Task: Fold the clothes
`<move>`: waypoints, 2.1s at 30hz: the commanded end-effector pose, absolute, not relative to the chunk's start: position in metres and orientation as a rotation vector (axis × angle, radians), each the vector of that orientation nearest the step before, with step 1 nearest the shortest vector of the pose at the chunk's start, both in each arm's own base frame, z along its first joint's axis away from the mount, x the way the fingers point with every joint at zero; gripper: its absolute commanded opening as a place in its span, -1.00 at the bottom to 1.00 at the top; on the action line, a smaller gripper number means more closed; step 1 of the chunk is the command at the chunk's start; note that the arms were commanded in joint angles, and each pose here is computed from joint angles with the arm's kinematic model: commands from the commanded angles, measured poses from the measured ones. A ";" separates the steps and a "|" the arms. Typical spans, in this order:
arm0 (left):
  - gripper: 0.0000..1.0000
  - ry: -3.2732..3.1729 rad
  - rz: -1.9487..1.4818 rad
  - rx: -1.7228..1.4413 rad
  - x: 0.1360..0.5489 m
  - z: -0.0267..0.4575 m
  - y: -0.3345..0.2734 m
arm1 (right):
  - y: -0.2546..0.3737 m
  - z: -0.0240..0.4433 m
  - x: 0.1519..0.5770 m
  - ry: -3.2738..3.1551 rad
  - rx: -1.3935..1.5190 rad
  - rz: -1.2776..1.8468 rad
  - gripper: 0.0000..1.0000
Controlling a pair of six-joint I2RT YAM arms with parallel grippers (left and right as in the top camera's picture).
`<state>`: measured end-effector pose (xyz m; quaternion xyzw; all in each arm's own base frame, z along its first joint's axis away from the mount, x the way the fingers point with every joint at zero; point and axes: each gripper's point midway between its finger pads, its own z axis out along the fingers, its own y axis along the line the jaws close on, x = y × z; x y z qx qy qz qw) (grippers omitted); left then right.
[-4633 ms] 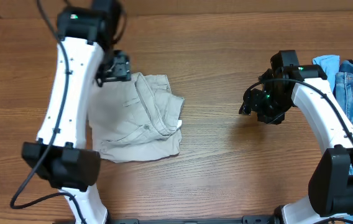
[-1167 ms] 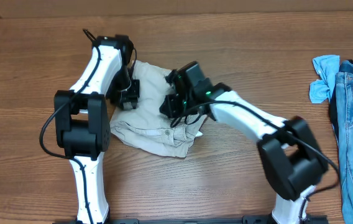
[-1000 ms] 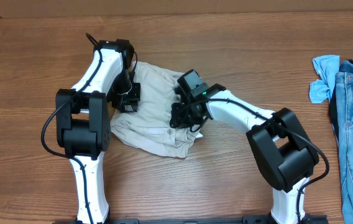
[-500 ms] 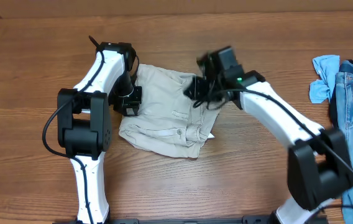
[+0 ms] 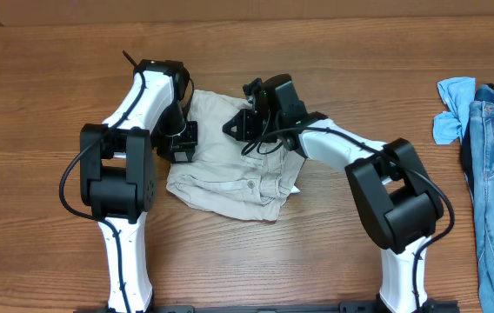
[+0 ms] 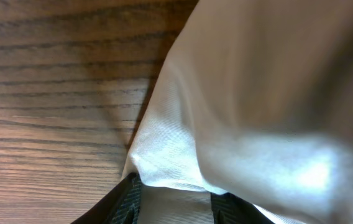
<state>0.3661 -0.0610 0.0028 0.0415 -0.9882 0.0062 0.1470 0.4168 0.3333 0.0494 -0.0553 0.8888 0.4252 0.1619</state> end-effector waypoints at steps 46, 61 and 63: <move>0.99 -2.880 0.846 -0.108 0.348 -0.020 -0.120 | 0.164 0.173 0.329 2.753 -0.091 1.065 -0.15; -0.91 -2.845 0.885 0.416 0.357 0.020 -0.073 | 0.164 0.172 0.326 2.772 -0.081 1.067 -0.15; -0.92 -2.902 0.913 0.521 0.367 0.038 -0.043 | 0.164 0.172 0.324 2.778 -0.078 1.068 -0.14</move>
